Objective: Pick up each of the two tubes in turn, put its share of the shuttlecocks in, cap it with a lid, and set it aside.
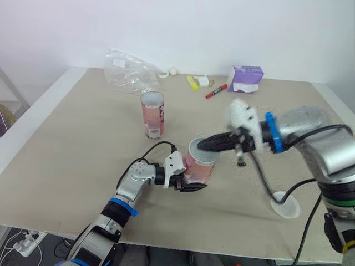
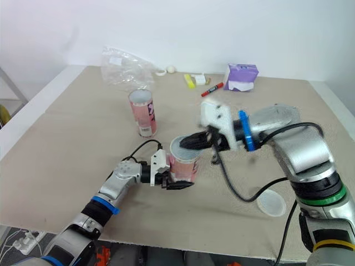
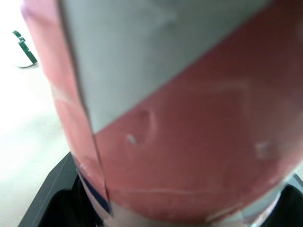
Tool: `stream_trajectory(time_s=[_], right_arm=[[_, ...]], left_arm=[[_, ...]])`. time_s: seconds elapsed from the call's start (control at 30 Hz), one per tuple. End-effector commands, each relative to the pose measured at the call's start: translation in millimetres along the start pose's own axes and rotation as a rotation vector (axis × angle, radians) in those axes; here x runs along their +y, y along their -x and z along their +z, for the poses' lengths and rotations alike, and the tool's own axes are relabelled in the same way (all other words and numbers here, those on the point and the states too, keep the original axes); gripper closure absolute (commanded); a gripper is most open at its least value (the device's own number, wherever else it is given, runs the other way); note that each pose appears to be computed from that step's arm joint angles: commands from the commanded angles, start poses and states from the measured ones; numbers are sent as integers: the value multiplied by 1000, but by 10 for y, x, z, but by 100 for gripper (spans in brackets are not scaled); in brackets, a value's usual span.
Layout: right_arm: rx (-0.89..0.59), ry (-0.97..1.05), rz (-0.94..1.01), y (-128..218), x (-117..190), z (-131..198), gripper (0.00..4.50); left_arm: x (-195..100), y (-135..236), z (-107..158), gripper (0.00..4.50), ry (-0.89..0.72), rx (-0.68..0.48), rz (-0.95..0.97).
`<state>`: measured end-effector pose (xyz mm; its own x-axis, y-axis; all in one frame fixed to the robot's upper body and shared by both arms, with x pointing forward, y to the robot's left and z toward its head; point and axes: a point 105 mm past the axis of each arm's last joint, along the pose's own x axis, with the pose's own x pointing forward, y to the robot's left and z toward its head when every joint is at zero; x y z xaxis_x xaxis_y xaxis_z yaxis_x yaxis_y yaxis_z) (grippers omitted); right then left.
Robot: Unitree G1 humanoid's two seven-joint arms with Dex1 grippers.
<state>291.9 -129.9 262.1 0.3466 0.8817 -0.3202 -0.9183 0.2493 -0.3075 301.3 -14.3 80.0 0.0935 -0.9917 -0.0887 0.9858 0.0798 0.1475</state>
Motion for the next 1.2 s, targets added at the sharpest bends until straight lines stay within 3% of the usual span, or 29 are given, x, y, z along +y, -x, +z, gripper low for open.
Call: stream_trajectory(time_s=[0.03, 0.13, 0.2, 0.23, 0.3, 0.33, 0.37, 0.5, 0.8, 1.2], right_arm=[[-121, 16, -126, 355, -85, 180, 445], [-134, -18, -180, 485, -11, 1, 445], [-104, -111, -179, 526, 180, -347, 445], [-80, -135, -173, 526, 276, -491, 386], [-50, -145, -154, 448, 447, -697, 316], [-43, -142, -138, 395, 525, -762, 255], [-39, -137, -122, 346, 589, -808, 222], [-53, -144, -101, 202, 697, -897, 8], [-97, -191, -107, -113, 755, -1023, 3], [-139, -204, -66, -458, 868, -1098, 3]], left_arm=[[14, 39, -70, 129, 9, 31, 15], [6, 41, -31, 129, -5, 27, 0], [-15, 48, 37, 129, -12, 13, -33], [-20, 55, 69, 91, -19, 6, -44], [-30, 77, 125, 19, -33, -3, -66], [-29, 89, 150, 0, -37, -6, -72], [-23, 100, 175, 0, -42, -10, -75], [-7, 166, 263, 0, -79, -7, -88], [-64, 451, 234, 0, -142, 65, -111], [-18, 860, 374, 0, -132, 33, 43]])
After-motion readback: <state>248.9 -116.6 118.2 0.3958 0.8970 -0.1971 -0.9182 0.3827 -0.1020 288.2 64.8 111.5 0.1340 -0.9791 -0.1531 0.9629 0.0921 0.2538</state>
